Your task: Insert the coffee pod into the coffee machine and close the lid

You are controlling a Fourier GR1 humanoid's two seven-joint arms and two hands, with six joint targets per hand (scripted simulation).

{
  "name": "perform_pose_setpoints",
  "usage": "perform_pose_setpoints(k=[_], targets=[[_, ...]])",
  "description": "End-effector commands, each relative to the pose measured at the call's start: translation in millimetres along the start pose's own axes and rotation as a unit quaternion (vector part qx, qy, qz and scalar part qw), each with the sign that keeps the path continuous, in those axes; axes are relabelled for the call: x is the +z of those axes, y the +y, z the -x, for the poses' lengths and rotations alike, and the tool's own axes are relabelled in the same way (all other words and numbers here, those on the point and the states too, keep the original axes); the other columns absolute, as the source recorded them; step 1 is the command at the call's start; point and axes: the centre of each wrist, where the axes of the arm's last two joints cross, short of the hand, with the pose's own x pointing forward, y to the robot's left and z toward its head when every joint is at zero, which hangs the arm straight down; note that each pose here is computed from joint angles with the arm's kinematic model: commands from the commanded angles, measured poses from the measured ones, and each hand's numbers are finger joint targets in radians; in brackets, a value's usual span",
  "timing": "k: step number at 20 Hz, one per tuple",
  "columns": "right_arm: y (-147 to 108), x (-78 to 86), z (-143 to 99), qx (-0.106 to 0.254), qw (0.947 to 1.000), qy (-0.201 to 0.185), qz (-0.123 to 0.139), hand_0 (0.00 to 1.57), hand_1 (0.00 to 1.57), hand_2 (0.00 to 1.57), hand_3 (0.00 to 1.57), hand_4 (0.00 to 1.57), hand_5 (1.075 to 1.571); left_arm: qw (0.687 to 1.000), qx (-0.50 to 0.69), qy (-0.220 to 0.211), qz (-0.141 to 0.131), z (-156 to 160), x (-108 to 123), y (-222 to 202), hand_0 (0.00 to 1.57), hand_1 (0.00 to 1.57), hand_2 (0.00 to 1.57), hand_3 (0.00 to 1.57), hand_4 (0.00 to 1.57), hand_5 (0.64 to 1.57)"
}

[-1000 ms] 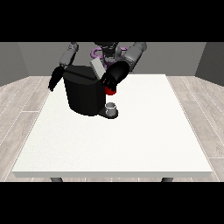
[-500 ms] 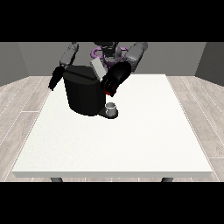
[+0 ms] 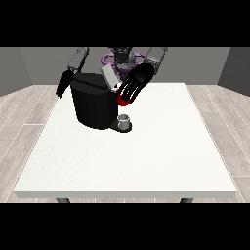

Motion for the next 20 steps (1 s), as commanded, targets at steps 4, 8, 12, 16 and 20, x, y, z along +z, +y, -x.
perform_pose_setpoints(k=[4,8,12,16,20], targets=[[-5,33.7,48,-0.004,0.9983,0.058,-0.010,0.00,0.00,0.00,0.00,0.00,1.571,0.995,0.058,0.036,0.067,7,8,-61,0.00,0.00,0.00,0.05,0.00,1.571],[2,59.1,71,-0.006,0.9931,0.117,-0.004,0.00,0.00,0.00,0.00,0.00,1.571,0.987,0.099,0.027,0.119,4,22,-124,0.00,0.00,0.18,0.00,0.00,1.571],[-27,72.7,93,-0.006,0.9910,0.132,0.022,0.00,0.00,0.00,0.00,0.00,1.571,0.942,0.330,0.024,0.046,-2,33,-169,0.00,0.00,0.00,0.00,0.20,1.571],[-35,71.9,91,-0.029,0.9926,0.115,0.025,0.00,0.00,0.00,0.00,0.00,1.571,0.860,0.505,0.059,0.036,-7,67,-240,0.00,0.00,0.00,0.00,0.41,1.571],[-17,66.8,76,-0.064,0.9934,0.095,0.004,0.00,0.00,0.00,0.00,0.00,1.571,0.825,0.553,0.095,0.065,1,110,-286,0.00,0.00,0.00,0.00,0.39,1.571]])
